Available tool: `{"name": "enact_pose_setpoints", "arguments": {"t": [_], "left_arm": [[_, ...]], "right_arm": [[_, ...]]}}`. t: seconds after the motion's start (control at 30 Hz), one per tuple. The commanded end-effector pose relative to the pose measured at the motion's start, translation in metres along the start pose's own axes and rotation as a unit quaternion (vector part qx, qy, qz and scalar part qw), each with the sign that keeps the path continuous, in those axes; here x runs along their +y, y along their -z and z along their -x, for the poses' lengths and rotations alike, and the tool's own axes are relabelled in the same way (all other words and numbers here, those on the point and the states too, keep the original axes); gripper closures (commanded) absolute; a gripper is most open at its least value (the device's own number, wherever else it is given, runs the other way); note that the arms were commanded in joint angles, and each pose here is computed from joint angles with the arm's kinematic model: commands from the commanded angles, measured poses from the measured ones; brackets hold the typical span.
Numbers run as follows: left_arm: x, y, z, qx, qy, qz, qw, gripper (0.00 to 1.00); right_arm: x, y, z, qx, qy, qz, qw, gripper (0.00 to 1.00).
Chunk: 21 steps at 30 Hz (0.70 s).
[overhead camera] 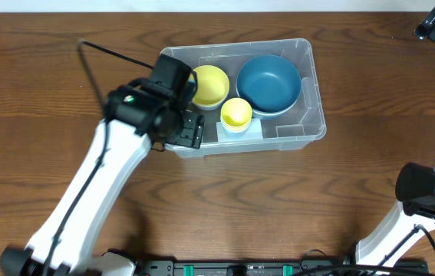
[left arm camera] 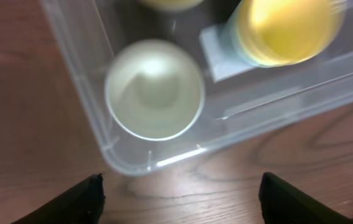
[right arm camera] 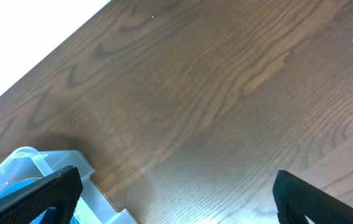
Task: Pack container
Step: 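Carry the white cup into the bin onto the pink cup and release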
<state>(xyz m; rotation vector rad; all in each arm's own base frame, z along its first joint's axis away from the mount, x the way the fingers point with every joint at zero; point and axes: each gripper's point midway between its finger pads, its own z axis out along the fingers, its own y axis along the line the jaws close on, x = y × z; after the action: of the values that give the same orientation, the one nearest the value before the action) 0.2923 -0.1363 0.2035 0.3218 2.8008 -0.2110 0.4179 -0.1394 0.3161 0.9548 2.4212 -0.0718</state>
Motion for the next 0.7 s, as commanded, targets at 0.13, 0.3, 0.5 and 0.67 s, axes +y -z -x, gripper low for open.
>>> {"name": "enact_pose_setpoints", "arguments": {"t": [0.13,0.3,0.5,0.67], "left_arm": [[-0.006,0.119,0.014,-0.200,-0.002,-0.034,0.979,0.18],[-0.006,0.184,-0.006,-0.304,-0.007,-0.055,0.951,0.02],[-0.002,0.237,-0.041,-0.388,-0.011,-0.071,0.919,0.02],[0.004,0.256,-0.075,-0.418,-0.093,-0.039,0.903,0.02]], "right_arm": [[-0.001,-0.004,0.001,0.001,-0.009,-0.003,1.000,0.01],[-0.001,-0.004,0.001,0.001,-0.009,-0.003,1.000,0.01],[-0.001,-0.004,0.001,0.001,-0.009,-0.003,1.000,0.01],[-0.001,-0.004,0.001,0.001,-0.009,-0.003,1.000,0.01]]}}
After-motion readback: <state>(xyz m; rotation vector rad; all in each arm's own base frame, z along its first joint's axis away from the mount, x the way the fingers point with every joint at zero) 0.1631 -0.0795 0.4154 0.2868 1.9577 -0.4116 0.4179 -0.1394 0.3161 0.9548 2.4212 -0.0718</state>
